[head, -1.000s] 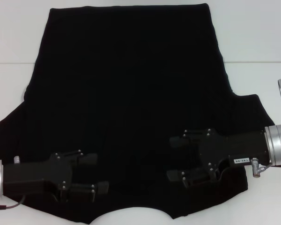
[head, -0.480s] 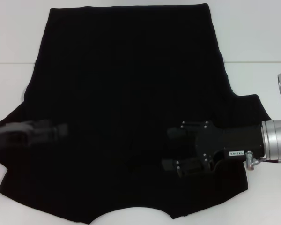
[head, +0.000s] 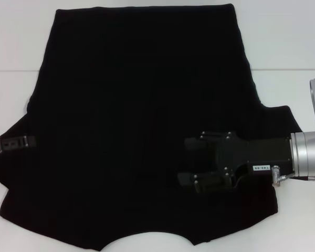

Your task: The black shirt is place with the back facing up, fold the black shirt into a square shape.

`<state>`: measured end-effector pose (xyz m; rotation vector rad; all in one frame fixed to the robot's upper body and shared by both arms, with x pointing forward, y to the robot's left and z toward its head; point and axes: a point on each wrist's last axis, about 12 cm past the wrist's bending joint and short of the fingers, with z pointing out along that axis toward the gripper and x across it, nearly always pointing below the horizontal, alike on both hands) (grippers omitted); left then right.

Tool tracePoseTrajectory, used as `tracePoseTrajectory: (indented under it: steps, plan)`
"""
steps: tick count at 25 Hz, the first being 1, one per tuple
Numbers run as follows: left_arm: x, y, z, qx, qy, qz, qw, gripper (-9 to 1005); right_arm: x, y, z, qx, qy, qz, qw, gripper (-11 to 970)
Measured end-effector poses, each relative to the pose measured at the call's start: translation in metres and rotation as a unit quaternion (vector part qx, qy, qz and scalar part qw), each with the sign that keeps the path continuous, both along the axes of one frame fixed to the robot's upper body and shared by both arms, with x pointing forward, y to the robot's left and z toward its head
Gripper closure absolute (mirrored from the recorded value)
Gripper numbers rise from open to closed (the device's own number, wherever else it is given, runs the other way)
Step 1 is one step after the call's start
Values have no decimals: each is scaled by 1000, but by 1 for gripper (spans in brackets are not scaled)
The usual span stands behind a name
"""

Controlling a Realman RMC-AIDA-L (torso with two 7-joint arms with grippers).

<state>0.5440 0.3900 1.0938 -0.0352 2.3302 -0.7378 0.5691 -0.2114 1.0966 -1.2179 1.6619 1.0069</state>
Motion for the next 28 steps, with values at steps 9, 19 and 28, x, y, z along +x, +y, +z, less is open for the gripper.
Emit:
tracePoseTrajectory:
  steps: [9,19,28]
  plan:
    - [4,9,-5,26,14,40,999,91,0,0,0,1,-1,-2,1000,42]
    - [1,15,-12,41,34,71,996,96,1,-1,1,4,-1,-8,1000,44]
    - [-2,18,-15,43,37,79,995,101,1,-1,1,4,0,-8,1000,46]
